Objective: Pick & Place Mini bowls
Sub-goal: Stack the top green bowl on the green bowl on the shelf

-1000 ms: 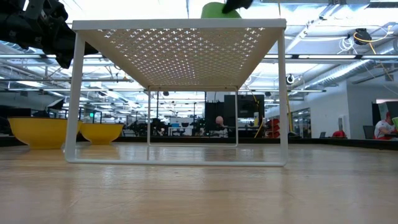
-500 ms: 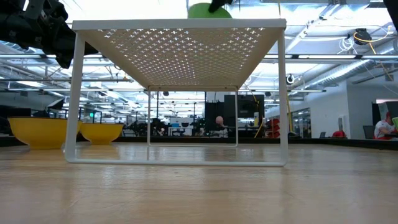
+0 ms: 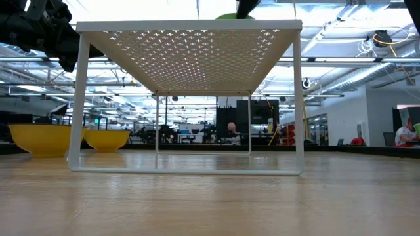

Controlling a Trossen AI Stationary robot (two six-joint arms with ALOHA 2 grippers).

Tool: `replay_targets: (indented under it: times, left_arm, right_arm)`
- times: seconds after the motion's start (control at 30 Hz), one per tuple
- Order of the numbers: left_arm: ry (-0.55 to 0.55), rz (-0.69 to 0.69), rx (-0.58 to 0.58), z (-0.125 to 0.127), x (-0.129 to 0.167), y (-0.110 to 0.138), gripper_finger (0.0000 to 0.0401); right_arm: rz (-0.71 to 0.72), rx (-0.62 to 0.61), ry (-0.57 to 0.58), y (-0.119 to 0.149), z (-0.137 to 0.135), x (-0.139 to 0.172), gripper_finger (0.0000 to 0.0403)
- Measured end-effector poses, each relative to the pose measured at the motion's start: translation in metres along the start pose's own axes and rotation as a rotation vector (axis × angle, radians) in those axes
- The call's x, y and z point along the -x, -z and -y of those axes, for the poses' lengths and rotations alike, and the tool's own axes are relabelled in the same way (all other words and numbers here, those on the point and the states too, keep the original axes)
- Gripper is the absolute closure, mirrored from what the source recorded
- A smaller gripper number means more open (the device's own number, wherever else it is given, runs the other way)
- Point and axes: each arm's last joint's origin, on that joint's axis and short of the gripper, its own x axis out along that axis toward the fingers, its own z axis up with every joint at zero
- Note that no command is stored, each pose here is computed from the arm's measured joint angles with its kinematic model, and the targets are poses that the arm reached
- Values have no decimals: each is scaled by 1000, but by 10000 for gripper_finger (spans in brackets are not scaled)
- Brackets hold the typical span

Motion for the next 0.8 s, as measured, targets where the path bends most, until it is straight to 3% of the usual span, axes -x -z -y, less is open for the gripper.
replay_targets:
  times: [0.8]
  left_arm:
    - [0,0,0,0,0,0,313]
  right_arm:
    - [6,-1,-4,-1,0,0,403]
